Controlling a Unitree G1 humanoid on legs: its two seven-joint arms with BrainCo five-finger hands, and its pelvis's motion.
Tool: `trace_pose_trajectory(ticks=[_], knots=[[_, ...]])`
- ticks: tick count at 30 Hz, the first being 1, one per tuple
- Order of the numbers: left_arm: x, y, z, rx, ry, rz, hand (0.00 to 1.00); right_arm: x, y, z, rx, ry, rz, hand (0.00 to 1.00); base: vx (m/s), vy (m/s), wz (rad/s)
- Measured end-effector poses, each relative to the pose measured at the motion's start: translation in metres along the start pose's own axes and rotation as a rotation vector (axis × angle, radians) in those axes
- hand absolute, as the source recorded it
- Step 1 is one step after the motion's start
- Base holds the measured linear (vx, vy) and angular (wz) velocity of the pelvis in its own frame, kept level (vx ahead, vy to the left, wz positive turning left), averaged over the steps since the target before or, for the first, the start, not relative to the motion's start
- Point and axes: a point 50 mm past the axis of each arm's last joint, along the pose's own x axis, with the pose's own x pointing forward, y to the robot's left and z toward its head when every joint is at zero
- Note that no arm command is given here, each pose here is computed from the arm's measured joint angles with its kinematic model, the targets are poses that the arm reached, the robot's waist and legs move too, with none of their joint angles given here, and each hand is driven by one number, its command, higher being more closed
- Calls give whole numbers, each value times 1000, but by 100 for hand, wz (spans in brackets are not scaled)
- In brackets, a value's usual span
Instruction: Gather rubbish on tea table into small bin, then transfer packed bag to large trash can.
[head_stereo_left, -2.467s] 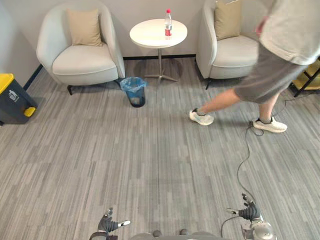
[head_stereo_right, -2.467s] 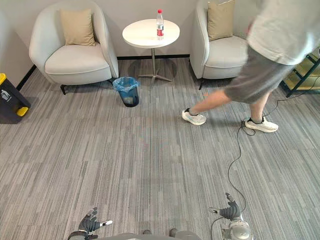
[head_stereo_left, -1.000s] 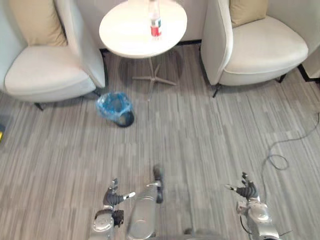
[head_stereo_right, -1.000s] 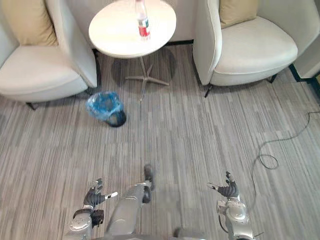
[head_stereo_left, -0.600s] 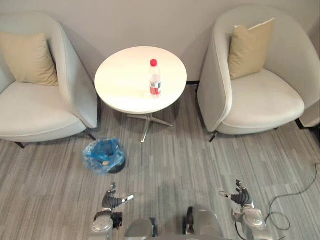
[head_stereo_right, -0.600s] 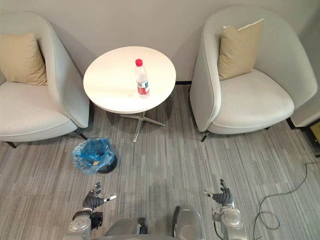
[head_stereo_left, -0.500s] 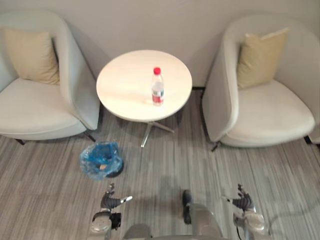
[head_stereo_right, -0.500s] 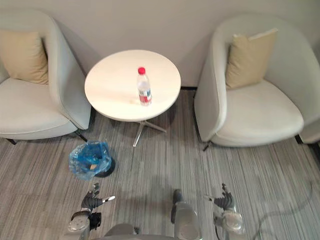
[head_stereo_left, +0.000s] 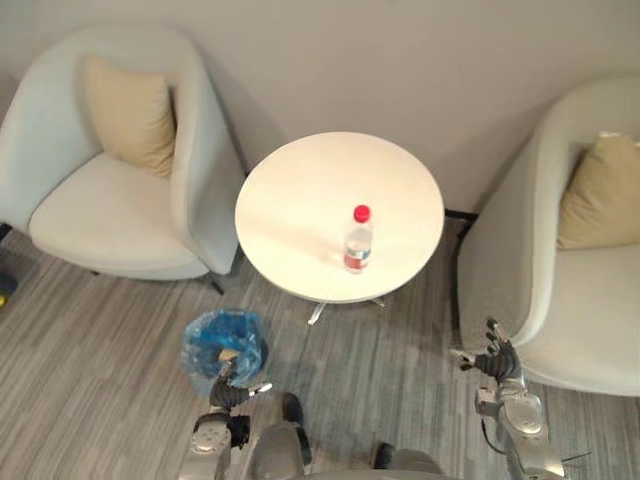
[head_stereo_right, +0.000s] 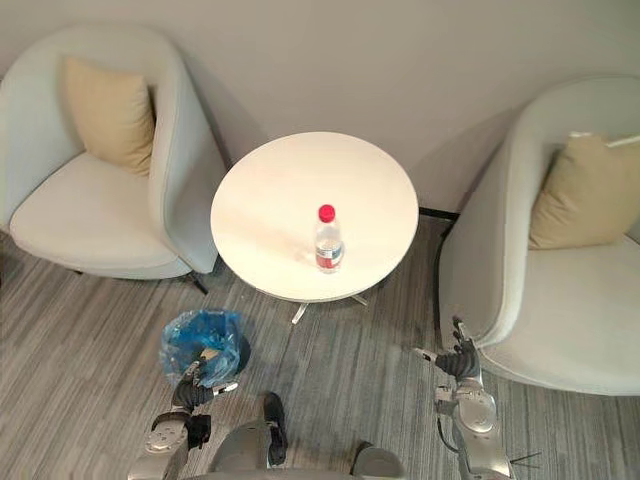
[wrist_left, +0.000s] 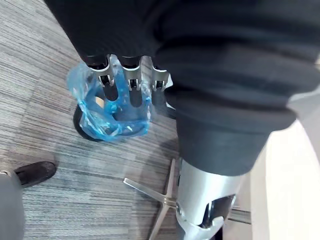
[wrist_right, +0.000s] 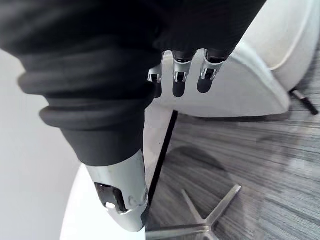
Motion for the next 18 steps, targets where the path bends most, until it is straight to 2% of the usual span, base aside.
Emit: trace_pose_trajectory(ticks=[10,15,18], knots=[[-3,-13,-6,62,11,-78,0,45,49,64,-20,-204,158,0,-11,8,-3],[-3,-18,-5,65,-6,-96,0,73,56,93,-22,-243,132,0,-61,45,23],[-3,-18,-4,43,-8,-92,0,95,49,128,22,-285,55,0,-98,49,17]])
